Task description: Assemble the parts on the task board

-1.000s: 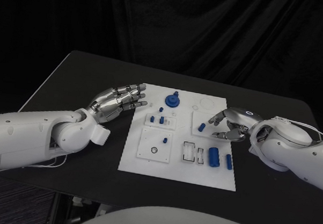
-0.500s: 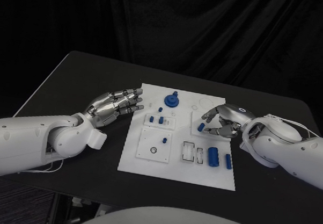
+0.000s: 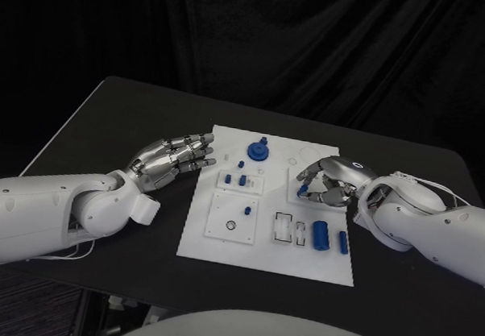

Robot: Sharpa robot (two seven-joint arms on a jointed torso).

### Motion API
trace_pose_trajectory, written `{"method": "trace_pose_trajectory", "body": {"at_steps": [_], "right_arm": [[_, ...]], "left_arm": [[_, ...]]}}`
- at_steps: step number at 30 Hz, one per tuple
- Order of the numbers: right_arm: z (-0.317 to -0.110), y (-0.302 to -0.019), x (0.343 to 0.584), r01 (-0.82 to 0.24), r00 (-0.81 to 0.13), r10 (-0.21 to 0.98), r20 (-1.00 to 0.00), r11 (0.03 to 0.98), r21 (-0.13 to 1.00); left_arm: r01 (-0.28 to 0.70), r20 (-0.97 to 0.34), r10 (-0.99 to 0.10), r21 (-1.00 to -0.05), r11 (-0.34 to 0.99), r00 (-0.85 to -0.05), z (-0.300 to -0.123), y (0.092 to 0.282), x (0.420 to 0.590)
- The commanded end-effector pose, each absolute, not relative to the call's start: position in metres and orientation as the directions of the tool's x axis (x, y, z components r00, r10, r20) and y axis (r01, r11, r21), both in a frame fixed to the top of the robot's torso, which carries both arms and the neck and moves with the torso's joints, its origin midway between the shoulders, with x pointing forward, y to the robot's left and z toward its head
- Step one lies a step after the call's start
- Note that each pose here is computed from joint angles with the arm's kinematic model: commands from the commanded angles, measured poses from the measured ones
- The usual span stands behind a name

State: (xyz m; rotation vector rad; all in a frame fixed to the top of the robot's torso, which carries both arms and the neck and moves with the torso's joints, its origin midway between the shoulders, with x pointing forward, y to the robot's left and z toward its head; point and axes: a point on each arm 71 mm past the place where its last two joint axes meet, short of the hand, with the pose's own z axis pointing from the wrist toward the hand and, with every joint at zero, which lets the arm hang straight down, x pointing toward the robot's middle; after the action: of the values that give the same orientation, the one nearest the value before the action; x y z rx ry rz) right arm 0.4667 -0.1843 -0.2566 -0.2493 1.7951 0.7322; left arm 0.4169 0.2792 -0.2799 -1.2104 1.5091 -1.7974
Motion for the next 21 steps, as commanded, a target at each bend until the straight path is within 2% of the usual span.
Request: {"method": "trace_pose_trajectory", "body": {"at_steps": [1, 21], "right_arm": [[-0.2564, -0.1834, 0.4664, -0.513, -0.345, 0.205, -0.916, 0.776, 0.367], [-0.2569, -0.1865, 0.4665, -0.504, -0.347, 0.204, -0.916, 0.783, 0.365]], "left_arm": [[-0.153, 0.322, -0.807, -0.947, -0.283, -0.496, -0.2784, 0.2769, 0.4160], [-0.155, 0.322, -0.807, -0.947, -0.282, -0.495, -0.2786, 0.2776, 0.4157]]}}
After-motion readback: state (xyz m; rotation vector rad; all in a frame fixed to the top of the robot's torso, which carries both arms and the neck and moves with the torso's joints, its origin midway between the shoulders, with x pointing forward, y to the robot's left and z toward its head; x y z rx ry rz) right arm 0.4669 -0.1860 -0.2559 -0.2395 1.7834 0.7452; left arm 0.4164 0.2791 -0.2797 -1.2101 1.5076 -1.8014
